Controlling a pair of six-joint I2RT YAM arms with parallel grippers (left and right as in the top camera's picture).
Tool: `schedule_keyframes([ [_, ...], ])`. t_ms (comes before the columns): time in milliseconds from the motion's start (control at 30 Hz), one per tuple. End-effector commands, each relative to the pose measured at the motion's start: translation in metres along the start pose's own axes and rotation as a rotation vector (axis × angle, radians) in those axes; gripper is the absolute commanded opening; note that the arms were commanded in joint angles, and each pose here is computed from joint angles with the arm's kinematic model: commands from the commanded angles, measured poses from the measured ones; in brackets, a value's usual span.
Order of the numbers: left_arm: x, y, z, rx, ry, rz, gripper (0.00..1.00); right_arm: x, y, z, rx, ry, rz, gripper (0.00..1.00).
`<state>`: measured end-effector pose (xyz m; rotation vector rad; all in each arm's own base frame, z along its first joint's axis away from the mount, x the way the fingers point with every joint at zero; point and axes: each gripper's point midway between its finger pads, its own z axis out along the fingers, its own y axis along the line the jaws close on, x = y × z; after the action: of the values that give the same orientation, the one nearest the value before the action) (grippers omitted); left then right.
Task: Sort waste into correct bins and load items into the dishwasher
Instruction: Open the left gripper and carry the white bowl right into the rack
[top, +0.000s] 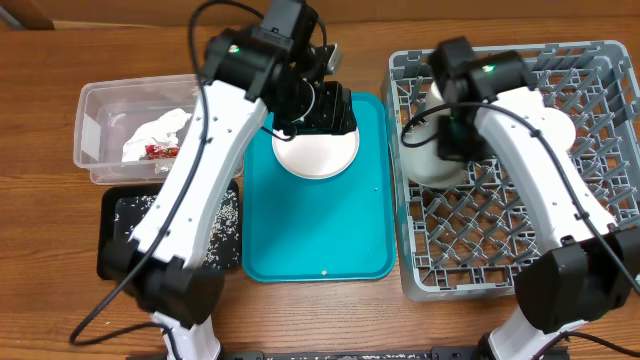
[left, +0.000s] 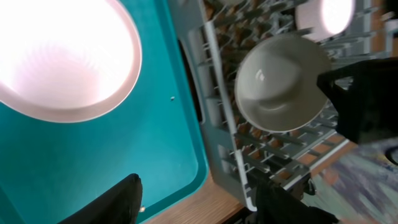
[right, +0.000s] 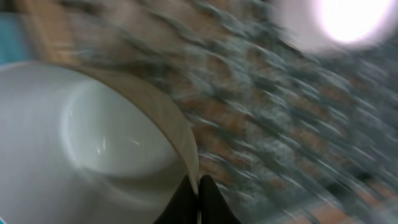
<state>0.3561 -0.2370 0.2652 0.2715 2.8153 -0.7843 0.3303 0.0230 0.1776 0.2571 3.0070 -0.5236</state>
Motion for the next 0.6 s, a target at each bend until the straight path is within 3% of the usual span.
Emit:
schedule_keyframes([
  [0, 0.002, -0.025, -0.045, 0.057, -0.102, 0.083, 0.62, -0.009, -0.077, -0.014, 0.328, -0.109, 0.247, 0.04],
  [133, 0.004, -0.025, -0.058, 0.036, -0.139, 0.093, 0.69, -0.009, -0.098, -0.014, 0.351, -0.111, 0.31, 0.04],
  [233, 0.007, -0.019, -0.058, 0.004, -0.131, 0.084, 0.96, -0.01, -0.116, -0.012, 0.388, -0.115, 0.37, 0.04],
  [267, 0.009, -0.015, -0.058, -0.014, -0.124, 0.077, 0.99, -0.01, -0.123, -0.012, 0.408, -0.118, 0.381, 0.04],
  [567, 0.01, 0.005, -0.058, -0.124, -0.125, 0.058, 1.0, 0.008, -0.19, -0.011, 0.447, -0.063, 0.503, 0.04],
])
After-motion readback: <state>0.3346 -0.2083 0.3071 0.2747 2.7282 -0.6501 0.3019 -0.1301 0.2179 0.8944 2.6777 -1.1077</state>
